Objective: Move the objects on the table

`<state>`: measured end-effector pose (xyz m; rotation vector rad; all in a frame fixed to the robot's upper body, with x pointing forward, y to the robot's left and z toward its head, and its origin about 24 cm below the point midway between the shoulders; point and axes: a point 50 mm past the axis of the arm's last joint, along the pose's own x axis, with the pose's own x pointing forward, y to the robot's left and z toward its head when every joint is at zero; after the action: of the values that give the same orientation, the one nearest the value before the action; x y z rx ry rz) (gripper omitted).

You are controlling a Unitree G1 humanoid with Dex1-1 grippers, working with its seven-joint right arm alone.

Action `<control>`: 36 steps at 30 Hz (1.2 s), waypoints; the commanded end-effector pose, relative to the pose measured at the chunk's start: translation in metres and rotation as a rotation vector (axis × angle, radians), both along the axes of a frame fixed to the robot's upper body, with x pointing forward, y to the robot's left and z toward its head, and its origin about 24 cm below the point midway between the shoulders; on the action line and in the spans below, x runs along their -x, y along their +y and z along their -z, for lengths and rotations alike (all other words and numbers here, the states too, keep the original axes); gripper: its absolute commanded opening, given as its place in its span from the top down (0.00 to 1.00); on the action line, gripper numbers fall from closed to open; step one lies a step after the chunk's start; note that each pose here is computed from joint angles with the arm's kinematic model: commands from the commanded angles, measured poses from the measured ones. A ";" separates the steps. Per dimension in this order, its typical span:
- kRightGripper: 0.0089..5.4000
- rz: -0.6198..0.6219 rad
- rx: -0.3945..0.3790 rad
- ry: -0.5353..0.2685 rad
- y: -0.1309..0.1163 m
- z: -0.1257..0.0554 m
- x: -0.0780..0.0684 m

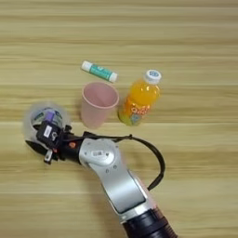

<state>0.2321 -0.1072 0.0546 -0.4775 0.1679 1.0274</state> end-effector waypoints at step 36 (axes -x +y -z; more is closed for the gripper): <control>0.71 0.055 -0.098 -0.315 -0.001 -0.077 -0.021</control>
<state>0.2432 -0.1103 0.0949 -0.4815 0.0263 0.9314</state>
